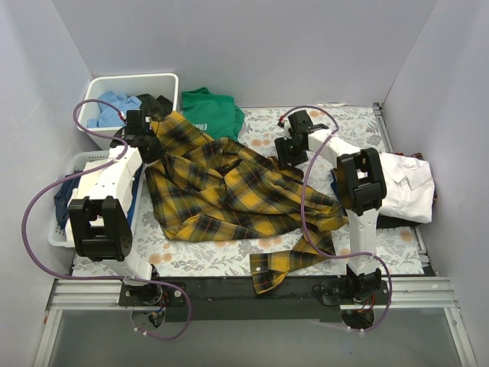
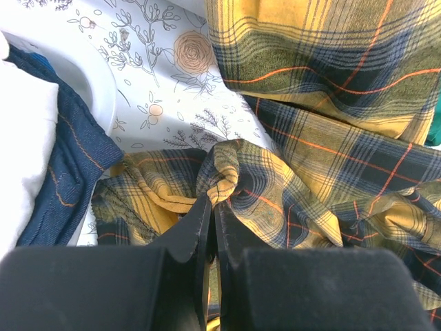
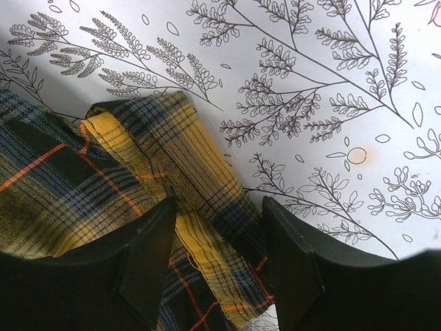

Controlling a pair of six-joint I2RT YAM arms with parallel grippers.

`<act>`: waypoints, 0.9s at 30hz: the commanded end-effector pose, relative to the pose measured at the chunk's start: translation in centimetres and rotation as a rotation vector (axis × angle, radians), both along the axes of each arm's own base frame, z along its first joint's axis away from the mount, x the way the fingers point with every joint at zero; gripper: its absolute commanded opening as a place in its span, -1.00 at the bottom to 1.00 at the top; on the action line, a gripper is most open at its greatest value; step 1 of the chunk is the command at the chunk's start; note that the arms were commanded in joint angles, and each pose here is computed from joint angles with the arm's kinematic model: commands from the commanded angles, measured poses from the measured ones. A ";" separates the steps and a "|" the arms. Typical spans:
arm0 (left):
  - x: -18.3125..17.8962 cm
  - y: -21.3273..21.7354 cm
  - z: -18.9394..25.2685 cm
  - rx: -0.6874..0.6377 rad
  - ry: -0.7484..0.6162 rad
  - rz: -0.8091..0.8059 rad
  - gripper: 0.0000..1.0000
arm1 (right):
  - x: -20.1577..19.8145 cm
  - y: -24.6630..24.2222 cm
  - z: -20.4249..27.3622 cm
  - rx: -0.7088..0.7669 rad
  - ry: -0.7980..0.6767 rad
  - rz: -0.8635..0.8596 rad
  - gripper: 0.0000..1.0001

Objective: Fold and stack the long sleeve shirts
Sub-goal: Flatten the shirt out

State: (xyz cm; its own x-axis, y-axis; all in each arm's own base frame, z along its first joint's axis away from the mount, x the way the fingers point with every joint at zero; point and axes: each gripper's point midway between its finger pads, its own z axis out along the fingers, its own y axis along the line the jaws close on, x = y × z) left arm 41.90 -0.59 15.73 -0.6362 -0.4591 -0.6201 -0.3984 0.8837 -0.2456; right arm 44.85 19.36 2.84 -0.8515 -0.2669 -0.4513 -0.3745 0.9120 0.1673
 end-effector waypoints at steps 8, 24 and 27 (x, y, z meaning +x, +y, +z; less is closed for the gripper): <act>0.2 -0.2 3.8 -0.012 -0.103 -0.025 -1.00 | 0.1 -5.4 2.3 -0.316 -0.074 -0.195 -0.97; 1.2 3.5 18.0 0.092 -0.412 0.067 -1.00 | -1.4 -14.7 25.0 -0.079 -0.610 -0.512 -0.97; 2.1 3.8 20.2 0.101 -0.457 0.076 -1.00 | -2.0 -16.0 27.2 -0.042 -0.678 -0.564 -0.97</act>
State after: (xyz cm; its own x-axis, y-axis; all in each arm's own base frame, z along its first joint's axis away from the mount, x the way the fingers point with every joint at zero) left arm 43.58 1.93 30.97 -0.3649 -0.4421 -0.8194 -0.3362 0.8832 -0.3269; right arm 43.07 5.63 26.52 -0.5348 0.0232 -0.8446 0.0542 0.9985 -0.0069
